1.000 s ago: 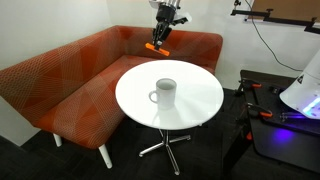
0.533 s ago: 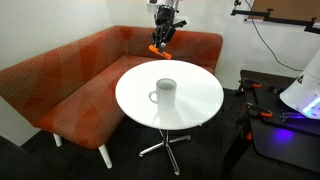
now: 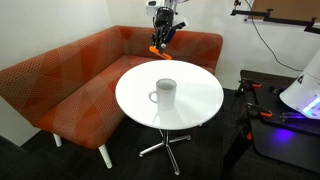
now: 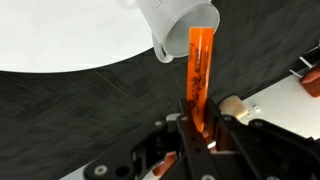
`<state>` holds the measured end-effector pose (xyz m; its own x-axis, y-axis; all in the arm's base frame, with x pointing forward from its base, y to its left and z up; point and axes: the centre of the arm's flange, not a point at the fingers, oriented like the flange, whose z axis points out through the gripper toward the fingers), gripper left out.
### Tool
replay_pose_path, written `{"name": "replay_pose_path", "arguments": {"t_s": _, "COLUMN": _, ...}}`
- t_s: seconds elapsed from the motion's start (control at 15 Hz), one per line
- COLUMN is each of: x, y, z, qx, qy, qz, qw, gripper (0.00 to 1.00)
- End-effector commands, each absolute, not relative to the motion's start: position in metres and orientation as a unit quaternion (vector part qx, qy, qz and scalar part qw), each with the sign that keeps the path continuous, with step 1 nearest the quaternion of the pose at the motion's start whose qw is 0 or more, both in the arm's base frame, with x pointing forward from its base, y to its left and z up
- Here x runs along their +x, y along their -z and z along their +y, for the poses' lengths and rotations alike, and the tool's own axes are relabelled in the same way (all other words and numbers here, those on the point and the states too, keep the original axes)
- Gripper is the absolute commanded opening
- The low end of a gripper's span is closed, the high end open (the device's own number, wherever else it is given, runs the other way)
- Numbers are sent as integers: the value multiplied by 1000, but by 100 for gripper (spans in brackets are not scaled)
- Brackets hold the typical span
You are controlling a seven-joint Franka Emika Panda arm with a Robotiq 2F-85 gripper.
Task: Put the marker into the mug cup
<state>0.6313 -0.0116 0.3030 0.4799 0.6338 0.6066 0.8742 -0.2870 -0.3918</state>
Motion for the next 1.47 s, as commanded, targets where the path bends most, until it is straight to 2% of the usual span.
{"name": "replay_pose_path", "arguments": {"t_s": 0.0, "x": 644, "y": -292, "z": -10, "qx": -753, "qy": 211, "qz": -502, "qw": 369, "gripper": 5}}
{"name": "replay_pose_path", "arguments": {"t_s": 0.73, "x": 643, "y": -264, "z": 5, "qx": -661, "qy": 306, "qz": -549, "qw": 408, "gripper": 5}}
{"name": "replay_pose_path", "arguments": {"t_s": 1.2, "x": 624, "y": -267, "z": 18, "qx": -615, "qy": 297, "qz": -554, "qw": 476, "gripper": 5}}
{"name": "replay_pose_path", "arguments": {"t_s": 1.4, "x": 621, "y": -259, "z": 19, "qx": -612, "qy": 291, "qz": -554, "qw": 484, "gripper": 5}}
